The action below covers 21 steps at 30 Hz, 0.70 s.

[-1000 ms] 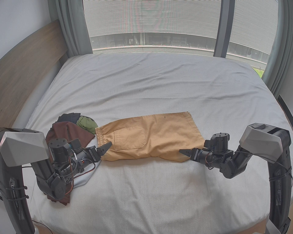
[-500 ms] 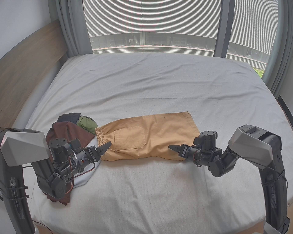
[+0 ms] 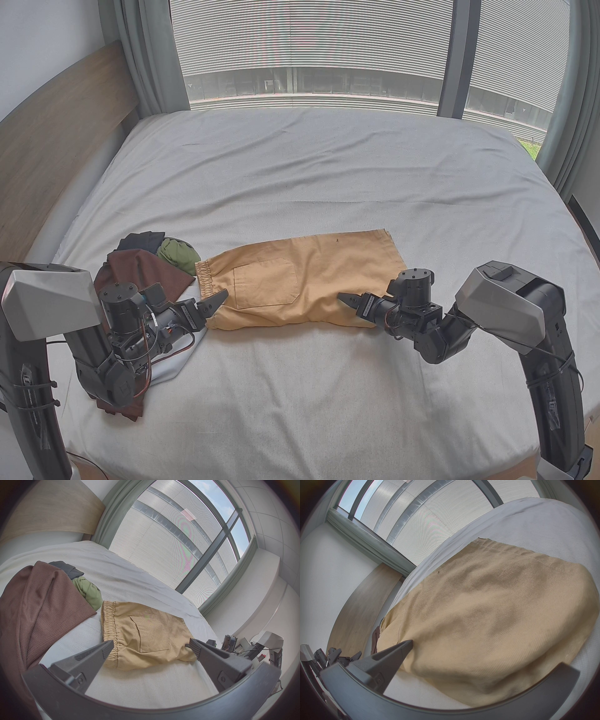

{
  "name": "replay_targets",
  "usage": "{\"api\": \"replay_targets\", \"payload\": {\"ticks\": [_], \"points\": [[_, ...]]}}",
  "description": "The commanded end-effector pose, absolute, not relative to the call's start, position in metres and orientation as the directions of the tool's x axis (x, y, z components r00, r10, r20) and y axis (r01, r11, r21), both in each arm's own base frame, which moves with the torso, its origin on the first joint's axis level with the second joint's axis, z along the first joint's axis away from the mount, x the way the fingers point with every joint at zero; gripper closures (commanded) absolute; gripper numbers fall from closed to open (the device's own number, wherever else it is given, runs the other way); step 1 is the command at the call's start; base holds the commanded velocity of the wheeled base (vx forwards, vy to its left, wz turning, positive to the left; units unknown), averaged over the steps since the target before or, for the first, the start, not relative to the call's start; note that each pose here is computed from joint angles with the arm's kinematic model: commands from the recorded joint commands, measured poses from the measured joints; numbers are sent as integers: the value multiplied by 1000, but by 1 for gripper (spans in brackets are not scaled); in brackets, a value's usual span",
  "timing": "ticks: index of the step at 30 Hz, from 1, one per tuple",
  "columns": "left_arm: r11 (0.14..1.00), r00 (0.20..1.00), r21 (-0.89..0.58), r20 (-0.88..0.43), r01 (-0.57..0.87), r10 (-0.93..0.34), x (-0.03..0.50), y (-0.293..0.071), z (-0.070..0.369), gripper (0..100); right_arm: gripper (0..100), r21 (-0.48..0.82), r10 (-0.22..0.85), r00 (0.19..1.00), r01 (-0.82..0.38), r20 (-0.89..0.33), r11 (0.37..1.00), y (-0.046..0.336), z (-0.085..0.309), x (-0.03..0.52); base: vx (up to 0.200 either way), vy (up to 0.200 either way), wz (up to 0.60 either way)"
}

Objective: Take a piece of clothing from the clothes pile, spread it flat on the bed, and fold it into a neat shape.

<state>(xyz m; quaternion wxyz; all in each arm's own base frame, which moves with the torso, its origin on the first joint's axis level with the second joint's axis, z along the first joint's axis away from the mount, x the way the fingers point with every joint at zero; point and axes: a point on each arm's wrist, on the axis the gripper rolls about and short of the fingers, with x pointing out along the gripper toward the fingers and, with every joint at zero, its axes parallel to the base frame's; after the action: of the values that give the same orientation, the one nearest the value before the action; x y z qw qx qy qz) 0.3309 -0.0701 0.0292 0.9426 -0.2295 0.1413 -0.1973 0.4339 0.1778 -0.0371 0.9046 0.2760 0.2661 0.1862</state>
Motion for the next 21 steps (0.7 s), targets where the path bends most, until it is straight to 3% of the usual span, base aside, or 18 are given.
{"api": "replay_targets", "payload": {"ticks": [1, 4, 5, 21], "points": [[817, 882, -489, -177, 307, -437, 331, -70, 29, 0, 0, 597, 481, 784, -181, -392, 781, 178, -44, 434, 0, 0, 0], [817, 882, -489, -178, 306, -437, 331, -70, 29, 0, 0, 594, 472, 789, -174, -393, 786, 178, -44, 434, 0, 0, 0], [817, 882, -489, -178, 306, -437, 331, -70, 29, 0, 100, 592, 469, 791, -173, -393, 787, 178, -44, 433, 0, 0, 0], [817, 882, -491, -181, 303, -435, 332, -70, 27, 0, 100, 576, 470, 775, -172, -422, 799, 184, -36, 416, 0, 0, 0]]}}
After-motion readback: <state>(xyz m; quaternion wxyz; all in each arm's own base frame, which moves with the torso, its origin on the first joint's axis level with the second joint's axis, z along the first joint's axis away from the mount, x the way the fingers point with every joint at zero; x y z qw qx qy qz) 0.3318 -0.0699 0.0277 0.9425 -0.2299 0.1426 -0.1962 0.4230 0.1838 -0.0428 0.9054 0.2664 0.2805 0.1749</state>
